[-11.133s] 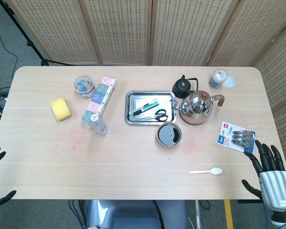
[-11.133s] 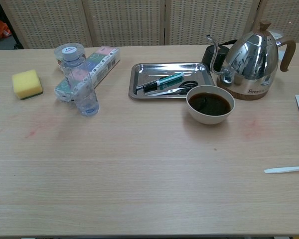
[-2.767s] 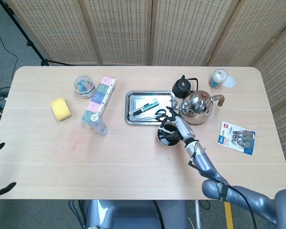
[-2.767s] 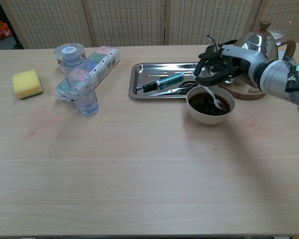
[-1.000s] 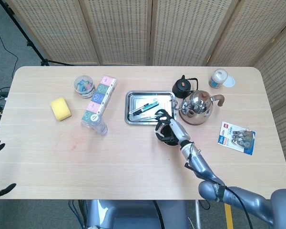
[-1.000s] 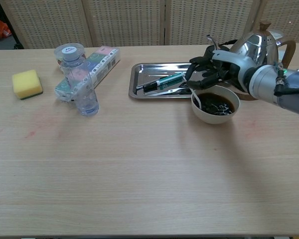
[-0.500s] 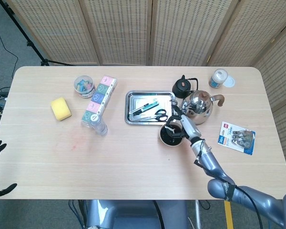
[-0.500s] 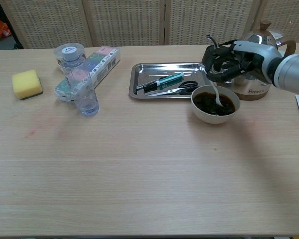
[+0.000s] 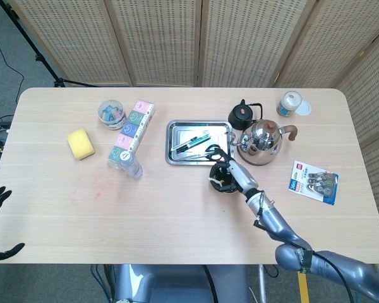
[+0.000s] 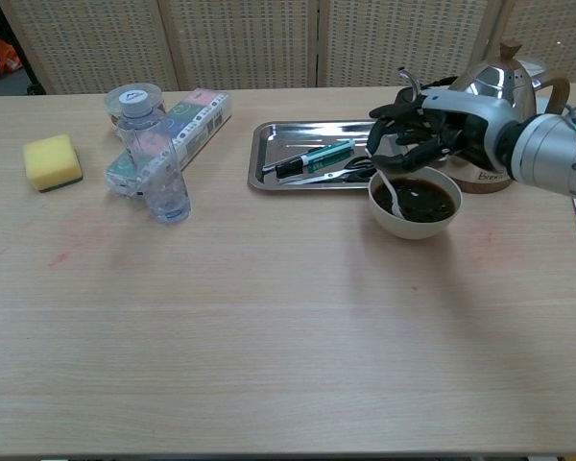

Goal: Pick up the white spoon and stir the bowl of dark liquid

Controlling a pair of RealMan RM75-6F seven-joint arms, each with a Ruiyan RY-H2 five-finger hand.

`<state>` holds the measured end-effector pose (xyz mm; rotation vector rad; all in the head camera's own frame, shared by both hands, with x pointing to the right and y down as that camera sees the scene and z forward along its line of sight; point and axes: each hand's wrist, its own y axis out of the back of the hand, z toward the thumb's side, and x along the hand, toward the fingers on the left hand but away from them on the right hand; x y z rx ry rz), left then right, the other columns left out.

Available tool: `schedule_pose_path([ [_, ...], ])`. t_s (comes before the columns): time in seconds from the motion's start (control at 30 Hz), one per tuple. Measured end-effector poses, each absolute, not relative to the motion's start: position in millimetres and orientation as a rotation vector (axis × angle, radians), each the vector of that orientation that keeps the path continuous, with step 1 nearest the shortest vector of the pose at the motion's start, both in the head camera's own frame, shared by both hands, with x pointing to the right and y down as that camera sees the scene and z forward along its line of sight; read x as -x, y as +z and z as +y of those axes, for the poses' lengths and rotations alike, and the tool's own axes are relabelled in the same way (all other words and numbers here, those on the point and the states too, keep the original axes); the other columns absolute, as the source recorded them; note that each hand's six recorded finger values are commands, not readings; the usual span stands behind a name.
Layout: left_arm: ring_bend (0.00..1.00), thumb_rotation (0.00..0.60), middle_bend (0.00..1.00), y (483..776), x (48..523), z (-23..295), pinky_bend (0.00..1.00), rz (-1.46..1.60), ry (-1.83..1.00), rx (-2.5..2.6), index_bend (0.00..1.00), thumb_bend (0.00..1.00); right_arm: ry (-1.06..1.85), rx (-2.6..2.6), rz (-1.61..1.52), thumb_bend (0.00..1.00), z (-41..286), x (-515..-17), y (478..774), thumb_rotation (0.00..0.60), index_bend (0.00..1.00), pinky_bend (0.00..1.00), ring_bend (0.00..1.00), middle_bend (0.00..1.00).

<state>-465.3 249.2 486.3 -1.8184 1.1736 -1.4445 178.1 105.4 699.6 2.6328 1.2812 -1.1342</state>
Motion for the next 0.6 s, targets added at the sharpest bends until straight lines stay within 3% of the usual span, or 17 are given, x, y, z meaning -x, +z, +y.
schedule_pose_path([
  [0.23,0.00,0.600,0.00,485,468,248,0.00,1.189,-1.442,1.817,0.00,0.01,-1.135,-2.612,1.342,0.65,94,-171,709,0.600,0.60,0.00,0.00,0.00],
  [0.6,0.00,0.600,0.00,484,468,249,0.00,1.185,-1.438,1.814,0.00,0.01,-1.191,-2.551,1.470,0.66,76,-212,703,0.600,0.60,0.00,0.00,0.00],
])
